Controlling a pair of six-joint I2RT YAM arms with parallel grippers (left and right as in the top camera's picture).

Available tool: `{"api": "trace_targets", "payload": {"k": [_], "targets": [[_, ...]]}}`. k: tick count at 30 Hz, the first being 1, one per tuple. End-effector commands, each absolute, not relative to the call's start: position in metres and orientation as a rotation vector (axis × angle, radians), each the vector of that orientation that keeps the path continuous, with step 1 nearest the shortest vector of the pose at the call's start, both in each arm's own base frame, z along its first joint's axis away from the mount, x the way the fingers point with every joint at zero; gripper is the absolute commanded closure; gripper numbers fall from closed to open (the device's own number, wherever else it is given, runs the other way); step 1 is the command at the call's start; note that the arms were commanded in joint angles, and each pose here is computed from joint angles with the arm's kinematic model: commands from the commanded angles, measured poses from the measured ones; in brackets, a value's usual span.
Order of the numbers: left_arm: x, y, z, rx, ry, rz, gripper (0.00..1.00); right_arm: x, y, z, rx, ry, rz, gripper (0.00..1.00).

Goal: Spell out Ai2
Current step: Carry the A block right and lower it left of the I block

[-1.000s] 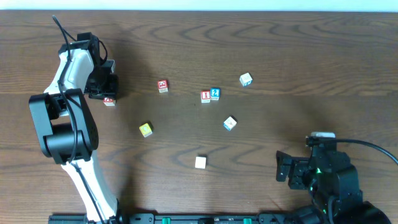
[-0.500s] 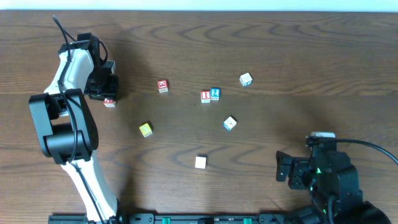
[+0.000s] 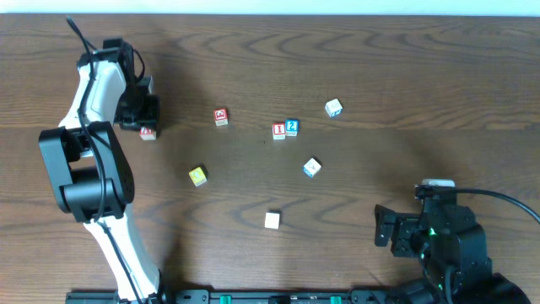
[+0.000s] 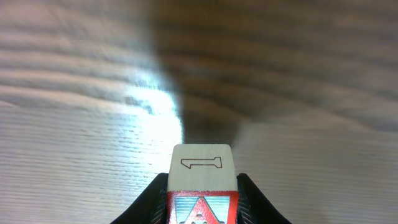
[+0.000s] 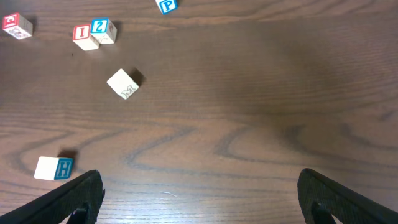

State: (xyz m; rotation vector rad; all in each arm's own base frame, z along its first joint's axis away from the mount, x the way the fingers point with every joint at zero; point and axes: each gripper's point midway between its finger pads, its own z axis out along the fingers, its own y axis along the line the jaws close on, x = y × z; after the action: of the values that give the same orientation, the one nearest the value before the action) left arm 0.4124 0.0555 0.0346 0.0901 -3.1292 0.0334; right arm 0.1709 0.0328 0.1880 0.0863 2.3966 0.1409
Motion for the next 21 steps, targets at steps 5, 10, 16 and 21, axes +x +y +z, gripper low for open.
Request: {"api": "trace_targets", "payload": {"k": [5,10,16,21], "targets": [[0.450,0.011,0.072,0.078,-3.242,0.025,0.94,0.171,0.030,0.189,0.085,2.393,0.125,0.01],[0.464,-0.046,0.077,0.047,-3.303,0.057,0.94,0.171,0.030,0.189,0.085,2.393,0.125,0.01],[0.460,-0.120,0.078,0.070,-3.330,0.116,0.94,0.171,0.030,0.189,0.085,2.393,0.126,0.01],[0.460,-0.156,0.080,0.059,-3.366,0.165,0.94,0.171,0.030,0.189,0.085,2.393,0.125,0.01]]}}
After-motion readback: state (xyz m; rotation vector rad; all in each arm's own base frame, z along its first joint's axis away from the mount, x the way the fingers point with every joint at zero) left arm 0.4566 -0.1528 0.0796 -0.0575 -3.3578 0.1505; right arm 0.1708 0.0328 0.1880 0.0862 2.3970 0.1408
